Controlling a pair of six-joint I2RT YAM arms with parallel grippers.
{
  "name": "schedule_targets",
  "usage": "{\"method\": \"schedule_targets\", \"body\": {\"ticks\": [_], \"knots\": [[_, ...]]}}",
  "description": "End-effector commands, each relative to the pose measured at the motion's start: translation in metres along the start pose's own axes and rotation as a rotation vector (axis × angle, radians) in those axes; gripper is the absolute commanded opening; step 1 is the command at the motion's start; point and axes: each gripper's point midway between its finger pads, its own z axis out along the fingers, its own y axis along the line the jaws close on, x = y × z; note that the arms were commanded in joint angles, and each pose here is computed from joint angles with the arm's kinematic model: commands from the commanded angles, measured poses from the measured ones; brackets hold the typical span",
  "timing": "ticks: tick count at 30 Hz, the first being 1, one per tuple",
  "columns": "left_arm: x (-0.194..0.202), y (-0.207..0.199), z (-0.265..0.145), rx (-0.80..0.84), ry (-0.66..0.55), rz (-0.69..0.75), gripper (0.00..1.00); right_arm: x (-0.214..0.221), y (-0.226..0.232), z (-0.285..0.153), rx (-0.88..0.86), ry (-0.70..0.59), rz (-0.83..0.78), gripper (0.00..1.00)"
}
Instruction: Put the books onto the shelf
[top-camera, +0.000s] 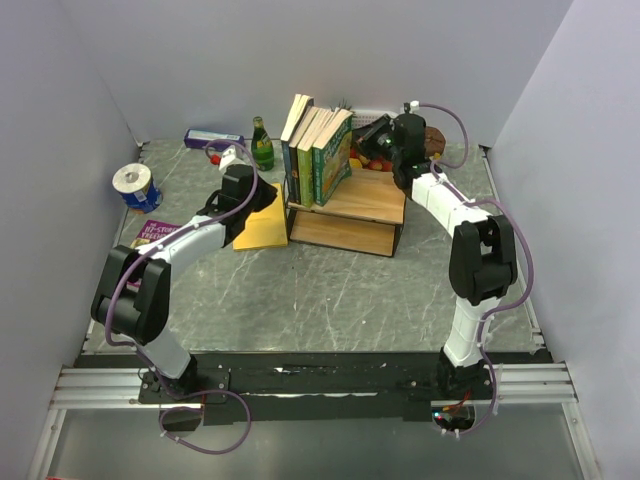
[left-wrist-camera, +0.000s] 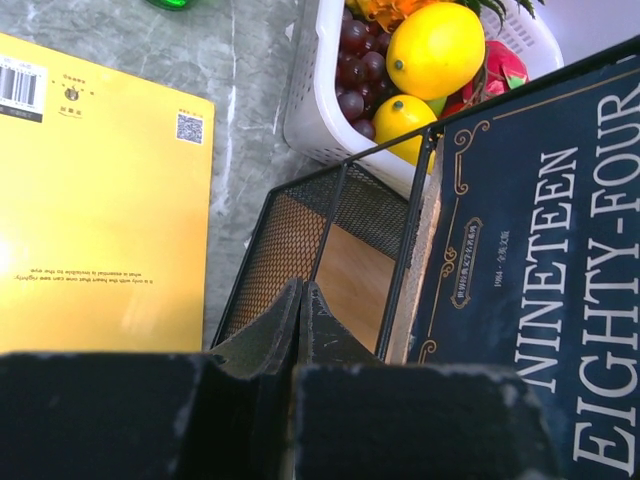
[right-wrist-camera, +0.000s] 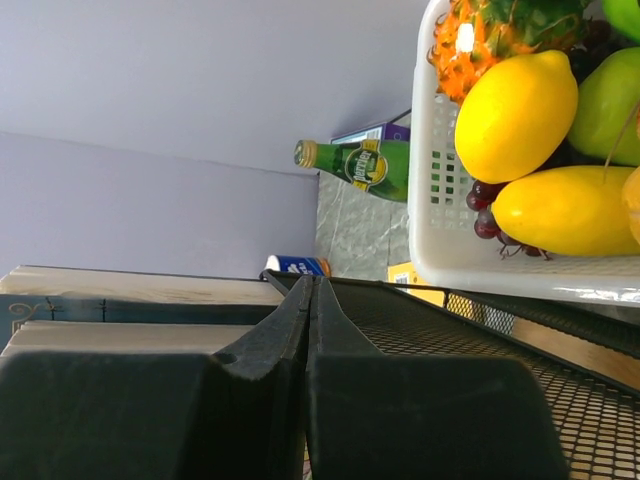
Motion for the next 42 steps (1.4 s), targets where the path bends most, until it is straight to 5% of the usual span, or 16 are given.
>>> {"method": "schedule_targets", "body": {"ticks": [1,42], "knots": [[-0.01,-0.02,-0.005,0.062,-0.033,-0.02,0.04,-0.002,0.045,-0.013,-0.107,-0.011,-0.029,0.0],[0.0,-0.025,-0.005,0.065,-0.017,-0.003,0.04,0.016,0.045,-0.019,-0.114,0.025,-0.033,0.0]]}}
